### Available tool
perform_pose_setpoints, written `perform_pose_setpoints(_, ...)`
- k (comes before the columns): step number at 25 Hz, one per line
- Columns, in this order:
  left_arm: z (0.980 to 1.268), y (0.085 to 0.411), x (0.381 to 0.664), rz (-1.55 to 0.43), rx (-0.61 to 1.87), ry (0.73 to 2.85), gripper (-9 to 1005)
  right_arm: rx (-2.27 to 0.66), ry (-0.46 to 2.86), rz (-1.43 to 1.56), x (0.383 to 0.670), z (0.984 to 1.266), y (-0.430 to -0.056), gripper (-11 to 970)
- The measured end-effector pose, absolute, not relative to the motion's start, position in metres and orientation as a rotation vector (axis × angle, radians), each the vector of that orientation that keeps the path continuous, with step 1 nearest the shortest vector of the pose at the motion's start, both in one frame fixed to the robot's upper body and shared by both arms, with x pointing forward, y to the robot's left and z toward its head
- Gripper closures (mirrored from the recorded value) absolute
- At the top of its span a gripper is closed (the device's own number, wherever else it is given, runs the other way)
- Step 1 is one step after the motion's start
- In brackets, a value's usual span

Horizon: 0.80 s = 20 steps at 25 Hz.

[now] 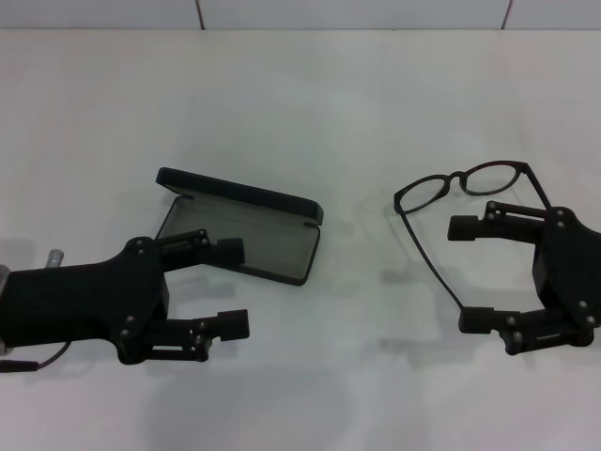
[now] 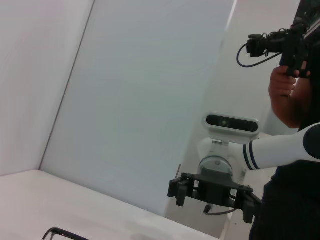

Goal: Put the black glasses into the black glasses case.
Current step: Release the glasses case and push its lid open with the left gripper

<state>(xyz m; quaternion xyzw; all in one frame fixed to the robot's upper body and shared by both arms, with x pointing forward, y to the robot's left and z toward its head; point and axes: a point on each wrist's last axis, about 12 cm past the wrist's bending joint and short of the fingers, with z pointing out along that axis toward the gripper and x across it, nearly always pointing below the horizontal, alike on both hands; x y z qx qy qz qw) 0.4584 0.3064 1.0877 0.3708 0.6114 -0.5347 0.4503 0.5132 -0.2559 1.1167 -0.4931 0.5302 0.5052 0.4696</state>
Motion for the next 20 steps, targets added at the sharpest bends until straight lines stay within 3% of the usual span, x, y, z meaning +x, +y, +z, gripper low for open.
perform_pose_setpoints(20,1.098,0.317,0.466,-1.321,0.863,1.535,136,-1.191,1.309,1.240,0.514,1.115,-0.256,76)
